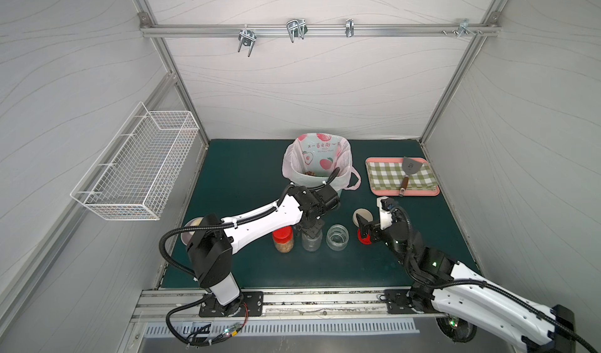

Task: Empty moldy peanuts from jars
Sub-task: Place the jar at the center of the board.

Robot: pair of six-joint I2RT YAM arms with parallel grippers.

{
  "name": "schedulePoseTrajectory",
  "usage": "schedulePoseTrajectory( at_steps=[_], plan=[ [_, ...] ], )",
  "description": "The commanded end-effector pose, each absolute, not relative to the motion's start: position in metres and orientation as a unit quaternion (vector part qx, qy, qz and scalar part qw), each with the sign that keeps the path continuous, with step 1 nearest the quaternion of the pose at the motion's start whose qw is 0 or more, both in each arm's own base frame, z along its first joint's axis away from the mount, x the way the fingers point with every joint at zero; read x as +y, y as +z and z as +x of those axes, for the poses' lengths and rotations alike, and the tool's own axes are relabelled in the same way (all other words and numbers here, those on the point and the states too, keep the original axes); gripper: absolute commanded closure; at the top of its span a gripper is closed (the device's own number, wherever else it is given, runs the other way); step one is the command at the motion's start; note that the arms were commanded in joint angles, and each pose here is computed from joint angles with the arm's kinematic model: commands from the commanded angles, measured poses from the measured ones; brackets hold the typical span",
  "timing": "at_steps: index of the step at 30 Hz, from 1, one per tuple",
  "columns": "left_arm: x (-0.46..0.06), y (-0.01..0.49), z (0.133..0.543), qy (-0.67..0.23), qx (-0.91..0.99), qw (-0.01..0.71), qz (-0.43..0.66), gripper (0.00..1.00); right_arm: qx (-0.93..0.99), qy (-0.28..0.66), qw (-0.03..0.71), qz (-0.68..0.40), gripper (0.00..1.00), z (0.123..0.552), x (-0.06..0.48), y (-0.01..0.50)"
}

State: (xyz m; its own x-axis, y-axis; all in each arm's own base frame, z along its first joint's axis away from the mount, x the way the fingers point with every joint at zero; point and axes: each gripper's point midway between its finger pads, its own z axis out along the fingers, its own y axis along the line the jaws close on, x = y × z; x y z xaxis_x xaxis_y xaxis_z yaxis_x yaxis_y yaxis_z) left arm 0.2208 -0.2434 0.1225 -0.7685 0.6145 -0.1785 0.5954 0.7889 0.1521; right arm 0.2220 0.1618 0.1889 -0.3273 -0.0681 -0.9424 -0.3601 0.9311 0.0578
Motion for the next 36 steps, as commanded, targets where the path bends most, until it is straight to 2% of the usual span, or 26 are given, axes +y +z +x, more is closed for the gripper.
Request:
schedulePoseTrajectory(
  at_steps=[1,6,10,16,19,28,36],
  plan=[
    [-0.246,0.126,0.227,0.042,0.939,0.125,0.319,0.95,0.795,0.141,0.578,-0.115,0.01,0.224,0.160,0.204],
    [-0.246,0.124,0.226,0.042,0.938,0.120,0.323,0.82,0.795,0.140,0.579,-0.114,0.01,0.224,0.160,0.204],
    [-0.245,0.126,0.226,0.043,0.937,0.124,0.324,0.77,0.795,0.139,0.579,-0.116,0.01,0.224,0.160,0.203],
    [-0.244,0.136,0.228,0.043,0.936,0.136,0.323,0.50,0.795,0.140,0.578,-0.114,0.01,0.224,0.160,0.204],
    [-0.242,0.141,0.230,0.046,0.935,0.142,0.321,0.41,0.796,0.139,0.578,-0.115,0.01,0.224,0.160,0.202],
    [-0.235,0.162,0.225,0.036,0.936,0.161,0.312,0.28,0.798,0.136,0.576,-0.114,0.01,0.226,0.161,0.202],
    [-0.229,0.194,0.225,0.011,0.931,0.212,0.295,0.10,0.815,0.102,0.563,-0.087,0.01,0.234,0.152,0.197]
  ],
)
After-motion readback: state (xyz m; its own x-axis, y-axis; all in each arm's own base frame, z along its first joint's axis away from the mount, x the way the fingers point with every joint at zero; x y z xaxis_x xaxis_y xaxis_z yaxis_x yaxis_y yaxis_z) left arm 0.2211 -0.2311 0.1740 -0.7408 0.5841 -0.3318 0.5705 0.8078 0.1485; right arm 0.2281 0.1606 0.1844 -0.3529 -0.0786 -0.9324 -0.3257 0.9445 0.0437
